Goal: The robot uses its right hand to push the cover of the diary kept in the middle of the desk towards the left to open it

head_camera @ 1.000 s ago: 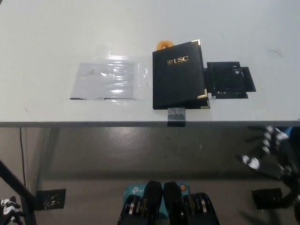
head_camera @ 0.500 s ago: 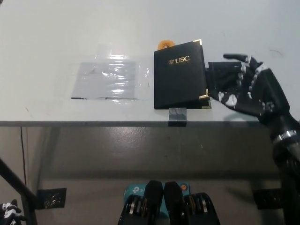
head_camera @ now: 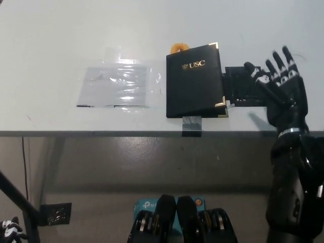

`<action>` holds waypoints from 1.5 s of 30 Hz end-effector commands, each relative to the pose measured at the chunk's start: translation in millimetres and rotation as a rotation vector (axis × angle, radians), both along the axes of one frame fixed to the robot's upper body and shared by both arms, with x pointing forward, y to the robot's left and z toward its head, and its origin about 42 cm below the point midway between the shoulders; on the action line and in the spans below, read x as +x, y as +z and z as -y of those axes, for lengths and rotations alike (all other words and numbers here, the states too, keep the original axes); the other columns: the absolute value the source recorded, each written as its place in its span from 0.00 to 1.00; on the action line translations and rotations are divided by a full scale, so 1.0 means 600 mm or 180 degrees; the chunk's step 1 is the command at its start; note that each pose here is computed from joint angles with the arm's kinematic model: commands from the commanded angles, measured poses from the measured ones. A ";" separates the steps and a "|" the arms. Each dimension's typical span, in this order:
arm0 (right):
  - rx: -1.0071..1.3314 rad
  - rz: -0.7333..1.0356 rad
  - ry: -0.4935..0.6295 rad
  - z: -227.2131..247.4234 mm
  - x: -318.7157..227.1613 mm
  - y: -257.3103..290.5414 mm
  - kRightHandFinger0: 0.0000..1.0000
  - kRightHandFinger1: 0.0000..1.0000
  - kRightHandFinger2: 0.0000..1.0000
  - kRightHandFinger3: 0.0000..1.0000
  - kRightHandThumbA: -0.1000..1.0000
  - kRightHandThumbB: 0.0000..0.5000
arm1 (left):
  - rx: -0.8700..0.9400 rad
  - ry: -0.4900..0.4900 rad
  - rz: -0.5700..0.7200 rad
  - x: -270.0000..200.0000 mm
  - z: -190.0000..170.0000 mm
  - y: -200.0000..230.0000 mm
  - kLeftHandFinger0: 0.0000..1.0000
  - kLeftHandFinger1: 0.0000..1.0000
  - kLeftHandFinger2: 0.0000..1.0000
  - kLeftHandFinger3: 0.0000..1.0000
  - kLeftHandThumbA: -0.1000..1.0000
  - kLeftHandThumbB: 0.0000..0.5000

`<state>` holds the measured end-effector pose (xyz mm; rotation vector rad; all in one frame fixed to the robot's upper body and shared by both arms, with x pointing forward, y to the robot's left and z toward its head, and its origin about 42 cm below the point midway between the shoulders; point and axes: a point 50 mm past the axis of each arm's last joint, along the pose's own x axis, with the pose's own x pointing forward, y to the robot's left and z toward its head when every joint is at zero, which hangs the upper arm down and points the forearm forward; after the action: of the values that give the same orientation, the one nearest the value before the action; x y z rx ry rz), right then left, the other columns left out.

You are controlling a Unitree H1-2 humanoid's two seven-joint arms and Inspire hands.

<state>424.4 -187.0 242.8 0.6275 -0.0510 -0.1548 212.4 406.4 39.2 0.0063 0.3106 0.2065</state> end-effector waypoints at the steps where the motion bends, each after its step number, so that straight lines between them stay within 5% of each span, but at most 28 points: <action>1: 0.0518 0.0058 -0.0145 -0.019 0.018 0.023 1.00 0.98 0.98 1.00 1.00 0.37 | 0.0039 -0.0028 0.0163 0.002 -0.009 0.017 0.32 0.39 0.19 0.27 0.51 1.00; 16: 0.0912 -0.0368 -0.0045 -0.075 0.041 -0.079 1.00 1.00 1.00 1.00 1.00 0.25 | 0.0018 -0.0038 0.0171 0.007 -0.002 0.019 0.34 0.39 0.19 0.26 0.51 1.00; 45: 0.0804 -0.0423 0.0400 -0.184 0.091 -0.079 1.00 0.94 0.89 0.97 0.97 0.31 | -0.0063 -0.0162 0.0132 0.015 0.016 0.006 0.34 0.40 0.20 0.29 0.51 1.00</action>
<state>464.2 -114.0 164.9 0.8709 0.1567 -0.1906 214.8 396.0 35.6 -0.0164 0.3131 0.1782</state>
